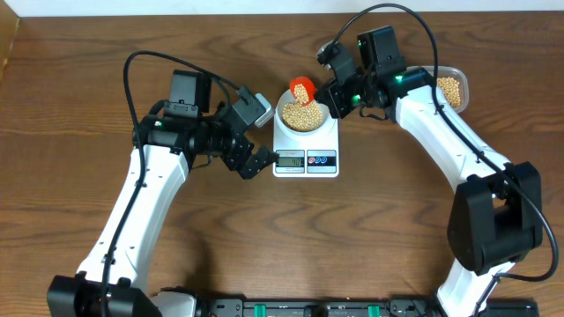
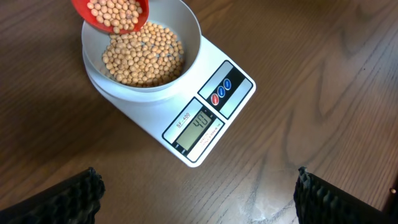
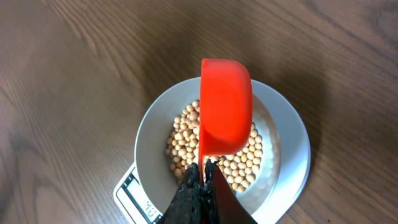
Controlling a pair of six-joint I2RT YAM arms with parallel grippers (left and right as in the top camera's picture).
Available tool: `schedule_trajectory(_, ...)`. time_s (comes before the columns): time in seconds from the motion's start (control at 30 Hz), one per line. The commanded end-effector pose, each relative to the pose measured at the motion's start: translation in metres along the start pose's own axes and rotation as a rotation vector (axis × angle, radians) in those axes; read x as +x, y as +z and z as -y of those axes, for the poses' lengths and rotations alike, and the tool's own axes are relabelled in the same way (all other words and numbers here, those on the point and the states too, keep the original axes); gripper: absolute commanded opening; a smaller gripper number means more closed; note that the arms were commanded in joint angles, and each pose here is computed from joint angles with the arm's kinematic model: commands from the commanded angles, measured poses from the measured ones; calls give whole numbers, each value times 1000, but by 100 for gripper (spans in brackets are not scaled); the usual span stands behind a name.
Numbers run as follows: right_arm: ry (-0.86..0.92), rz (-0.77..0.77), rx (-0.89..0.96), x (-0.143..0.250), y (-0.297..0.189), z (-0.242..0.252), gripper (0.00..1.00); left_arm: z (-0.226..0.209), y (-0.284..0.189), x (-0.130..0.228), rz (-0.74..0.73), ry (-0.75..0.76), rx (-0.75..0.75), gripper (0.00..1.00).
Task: Scoop item into bowl and weigh 50g on scale
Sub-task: 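Tilt the red scoop slowly to trickle soybeans into the bowl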
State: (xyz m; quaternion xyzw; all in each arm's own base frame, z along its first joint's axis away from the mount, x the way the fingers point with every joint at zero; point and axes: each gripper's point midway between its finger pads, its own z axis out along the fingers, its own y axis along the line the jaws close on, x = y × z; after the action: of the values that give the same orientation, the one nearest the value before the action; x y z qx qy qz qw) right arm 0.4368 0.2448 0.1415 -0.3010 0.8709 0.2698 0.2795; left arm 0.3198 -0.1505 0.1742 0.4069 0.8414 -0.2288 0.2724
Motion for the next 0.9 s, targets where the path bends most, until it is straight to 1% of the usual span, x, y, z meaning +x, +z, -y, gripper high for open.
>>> schedule_trajectory(0.0,-40,16,8,-7,-7,-6,1,1,2,4,-10,10,3,100)
schedule_trajectory(0.87,-41,16,18,-7,-8,-5,1,1,2,4,-10,10,3,100)
